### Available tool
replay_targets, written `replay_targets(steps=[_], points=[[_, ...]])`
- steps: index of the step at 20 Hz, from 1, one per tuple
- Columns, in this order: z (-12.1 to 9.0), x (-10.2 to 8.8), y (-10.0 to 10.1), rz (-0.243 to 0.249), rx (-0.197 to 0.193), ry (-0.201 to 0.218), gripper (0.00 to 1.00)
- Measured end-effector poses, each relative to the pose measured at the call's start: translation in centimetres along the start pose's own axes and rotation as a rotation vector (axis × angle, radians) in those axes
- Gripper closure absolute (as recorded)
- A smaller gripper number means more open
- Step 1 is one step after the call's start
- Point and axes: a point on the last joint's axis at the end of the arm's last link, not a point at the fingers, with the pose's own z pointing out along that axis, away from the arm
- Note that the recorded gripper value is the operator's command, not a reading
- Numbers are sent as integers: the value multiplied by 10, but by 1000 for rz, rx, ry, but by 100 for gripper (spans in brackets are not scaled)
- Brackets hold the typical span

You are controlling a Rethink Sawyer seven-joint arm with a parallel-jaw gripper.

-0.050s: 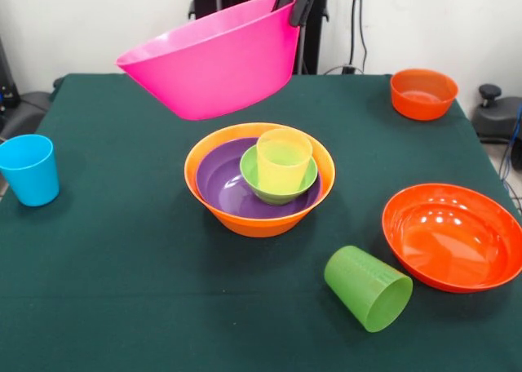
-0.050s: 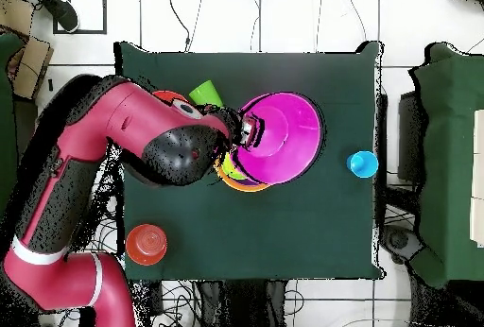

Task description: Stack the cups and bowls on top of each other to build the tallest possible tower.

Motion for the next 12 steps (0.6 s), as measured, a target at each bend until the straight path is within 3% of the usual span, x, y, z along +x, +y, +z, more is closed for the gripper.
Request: replay_targets(steps=[12], points=[[6, 0, -3, 9, -9, -5, 100]])
